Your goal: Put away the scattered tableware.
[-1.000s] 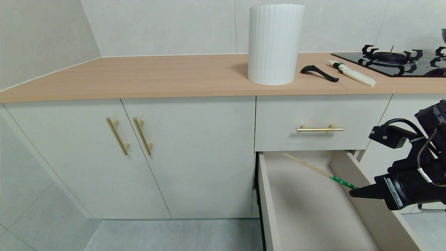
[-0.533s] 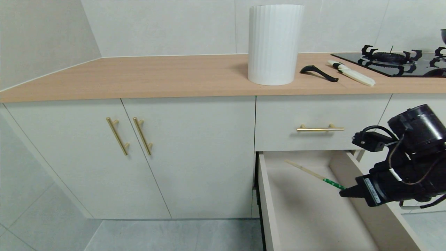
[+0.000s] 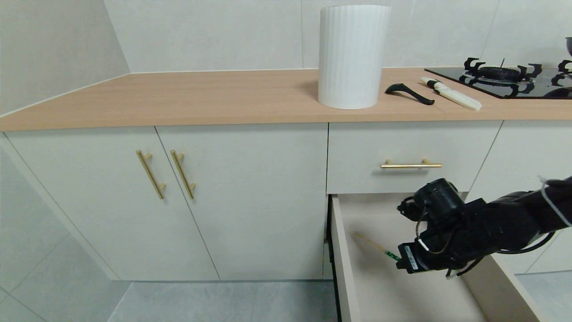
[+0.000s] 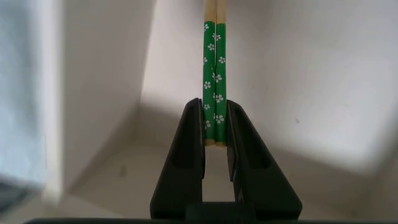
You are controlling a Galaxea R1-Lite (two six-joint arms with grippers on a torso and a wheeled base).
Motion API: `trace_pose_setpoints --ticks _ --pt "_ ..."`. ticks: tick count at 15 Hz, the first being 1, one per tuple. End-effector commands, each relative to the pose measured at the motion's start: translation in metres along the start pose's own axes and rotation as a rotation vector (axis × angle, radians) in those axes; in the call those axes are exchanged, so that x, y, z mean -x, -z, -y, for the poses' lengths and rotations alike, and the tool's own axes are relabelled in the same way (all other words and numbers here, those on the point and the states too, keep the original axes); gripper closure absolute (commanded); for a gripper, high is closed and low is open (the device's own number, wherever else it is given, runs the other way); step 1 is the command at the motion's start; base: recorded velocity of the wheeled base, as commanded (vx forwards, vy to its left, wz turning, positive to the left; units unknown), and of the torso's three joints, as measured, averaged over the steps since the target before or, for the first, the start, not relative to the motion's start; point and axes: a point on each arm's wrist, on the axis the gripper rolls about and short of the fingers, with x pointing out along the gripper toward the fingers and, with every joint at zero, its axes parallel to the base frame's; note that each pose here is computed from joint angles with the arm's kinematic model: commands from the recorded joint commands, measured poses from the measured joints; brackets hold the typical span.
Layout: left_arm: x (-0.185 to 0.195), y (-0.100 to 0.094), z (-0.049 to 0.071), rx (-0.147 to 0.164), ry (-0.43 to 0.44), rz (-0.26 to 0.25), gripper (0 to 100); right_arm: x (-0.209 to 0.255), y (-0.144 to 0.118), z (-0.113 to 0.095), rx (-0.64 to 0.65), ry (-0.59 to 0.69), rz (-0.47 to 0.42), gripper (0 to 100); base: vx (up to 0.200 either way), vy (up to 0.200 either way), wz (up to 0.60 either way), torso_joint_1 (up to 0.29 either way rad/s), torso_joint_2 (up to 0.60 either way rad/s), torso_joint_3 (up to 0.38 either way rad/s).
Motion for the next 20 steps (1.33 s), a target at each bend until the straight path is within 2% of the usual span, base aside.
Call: trace_pose_setpoints --ticks 1,4,8,14,20 --pt "0.000 0.000 0.000 0.000 -0.001 -0.001 0 -0.041 0.008 -0.002 -0.018 0.052 -0.061 100 0.000 0.000 0.00 0.000 0.00 0.000" --pt "0.000 0.000 0.000 0.000 -0.001 -0.001 0 -0.056 0.010 -0.002 -0.032 0.065 -0.084 100 0.000 0.000 0.00 0.000 0.00 0.000" --pt "0.000 0.000 0.000 0.000 -0.001 -0.001 0 -0.075 0.012 -0.006 -0.060 0.062 -0.071 100 0.000 0.000 0.00 0.000 0.00 0.000" --pt "0.000 0.000 0.000 0.000 -0.001 -0.001 0 -0.122 0.030 -0.017 -0.045 0.131 -0.092 100 0.000 0.000 0.00 0.000 0.00 0.000" --pt "0.000 0.000 0.000 0.000 -0.001 -0.001 0 -0.128 0.030 -0.016 -0.043 0.165 -0.071 100 0.000 0.000 0.00 0.000 0.00 0.000"
